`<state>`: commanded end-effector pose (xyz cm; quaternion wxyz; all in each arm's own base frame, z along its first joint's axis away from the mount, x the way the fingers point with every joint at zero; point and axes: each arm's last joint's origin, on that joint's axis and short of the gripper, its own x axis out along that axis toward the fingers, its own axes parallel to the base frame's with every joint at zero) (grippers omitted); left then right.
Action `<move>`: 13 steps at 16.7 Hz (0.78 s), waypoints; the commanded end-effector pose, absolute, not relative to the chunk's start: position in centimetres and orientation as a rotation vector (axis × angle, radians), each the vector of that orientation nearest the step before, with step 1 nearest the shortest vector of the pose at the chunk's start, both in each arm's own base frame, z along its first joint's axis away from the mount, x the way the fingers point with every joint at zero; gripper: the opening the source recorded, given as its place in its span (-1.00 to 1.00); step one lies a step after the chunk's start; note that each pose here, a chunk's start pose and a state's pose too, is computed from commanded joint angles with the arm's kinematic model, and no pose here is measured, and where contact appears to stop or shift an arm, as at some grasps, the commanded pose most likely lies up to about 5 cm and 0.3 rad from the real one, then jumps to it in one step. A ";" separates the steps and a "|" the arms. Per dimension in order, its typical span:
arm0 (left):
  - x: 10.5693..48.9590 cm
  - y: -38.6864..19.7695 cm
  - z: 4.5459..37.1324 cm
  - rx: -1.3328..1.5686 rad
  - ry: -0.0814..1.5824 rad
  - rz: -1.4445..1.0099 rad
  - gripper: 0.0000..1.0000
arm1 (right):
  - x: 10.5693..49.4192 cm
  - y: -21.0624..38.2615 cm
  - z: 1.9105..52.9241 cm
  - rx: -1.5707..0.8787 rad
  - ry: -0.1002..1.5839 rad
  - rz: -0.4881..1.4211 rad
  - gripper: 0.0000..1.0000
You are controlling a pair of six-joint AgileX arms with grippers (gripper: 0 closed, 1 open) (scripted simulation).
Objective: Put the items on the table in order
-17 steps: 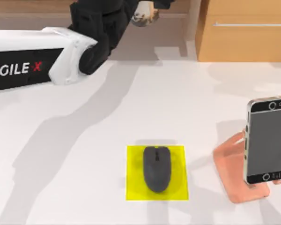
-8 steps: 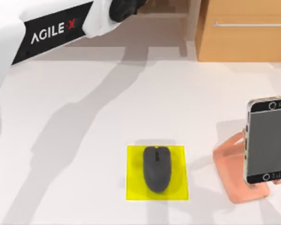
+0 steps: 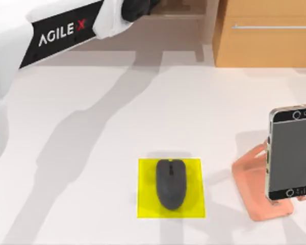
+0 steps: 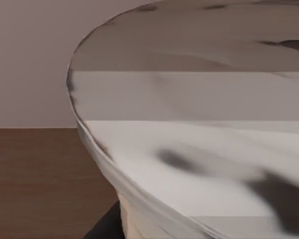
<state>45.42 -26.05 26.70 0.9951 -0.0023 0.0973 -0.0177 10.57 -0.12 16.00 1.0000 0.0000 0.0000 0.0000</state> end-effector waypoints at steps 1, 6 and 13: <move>45.4 -26.0 26.7 -0.005 0.195 -0.035 -1.00 | 10.6 -0.1 16.0 0.000 0.000 0.000 1.00; 45.6 -25.9 26.6 -0.005 0.197 -0.030 -1.00 | 10.6 -0.1 16.0 0.000 0.000 0.000 1.00; 45.6 -25.9 26.6 -0.005 0.197 -0.030 0.06 | 10.6 -0.1 16.0 0.000 0.000 0.000 1.00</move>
